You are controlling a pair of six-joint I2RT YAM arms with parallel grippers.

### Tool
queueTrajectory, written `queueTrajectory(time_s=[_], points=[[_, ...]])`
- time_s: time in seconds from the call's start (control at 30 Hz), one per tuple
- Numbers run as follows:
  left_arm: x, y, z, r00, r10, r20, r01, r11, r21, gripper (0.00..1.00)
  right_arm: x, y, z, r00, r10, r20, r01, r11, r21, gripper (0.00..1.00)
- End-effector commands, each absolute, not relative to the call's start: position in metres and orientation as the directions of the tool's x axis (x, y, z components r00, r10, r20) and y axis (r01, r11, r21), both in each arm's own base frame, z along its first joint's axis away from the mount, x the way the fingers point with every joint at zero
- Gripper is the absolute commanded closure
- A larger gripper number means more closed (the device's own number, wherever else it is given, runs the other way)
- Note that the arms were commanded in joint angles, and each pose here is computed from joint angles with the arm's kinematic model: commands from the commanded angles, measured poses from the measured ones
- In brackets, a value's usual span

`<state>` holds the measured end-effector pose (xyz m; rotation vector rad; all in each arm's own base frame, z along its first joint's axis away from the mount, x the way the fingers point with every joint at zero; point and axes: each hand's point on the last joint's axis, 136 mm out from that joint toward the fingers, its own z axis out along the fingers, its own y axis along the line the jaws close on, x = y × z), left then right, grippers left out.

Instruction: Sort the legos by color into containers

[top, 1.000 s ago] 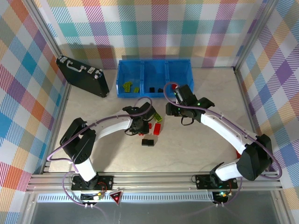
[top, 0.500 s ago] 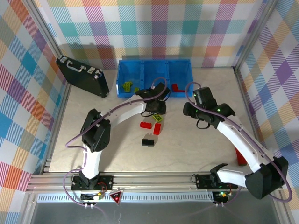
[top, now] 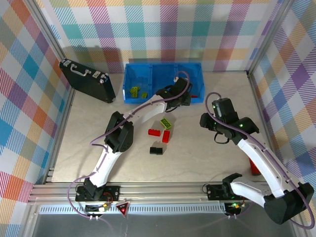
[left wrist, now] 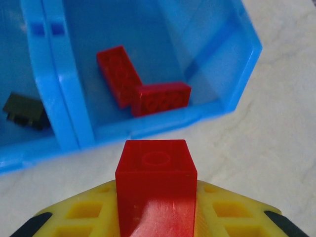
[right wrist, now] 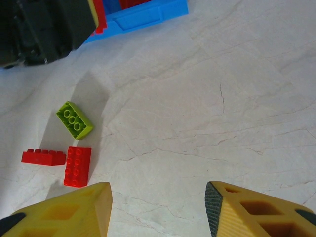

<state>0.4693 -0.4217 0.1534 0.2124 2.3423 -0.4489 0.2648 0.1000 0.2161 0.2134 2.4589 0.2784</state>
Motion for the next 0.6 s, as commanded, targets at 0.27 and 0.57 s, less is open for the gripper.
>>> queueTrajectory(time_s=[0.27,0.57], points=[[0.538,-0.433,0.163,-0.501,-0.071,-0.863,0.259,0.939,-0.228,0.62,0.256,0.098,0.213,-0.787,0.239,-0.569,0.092,0.957,0.275,0.46],[0.559,-0.435,0.157,-0.453,-0.107,-0.885,0.234,0.944,-0.233,0.5,0.252,0.101,0.211,-0.792,0.262,-0.552,0.101,0.947,0.305,0.46]])
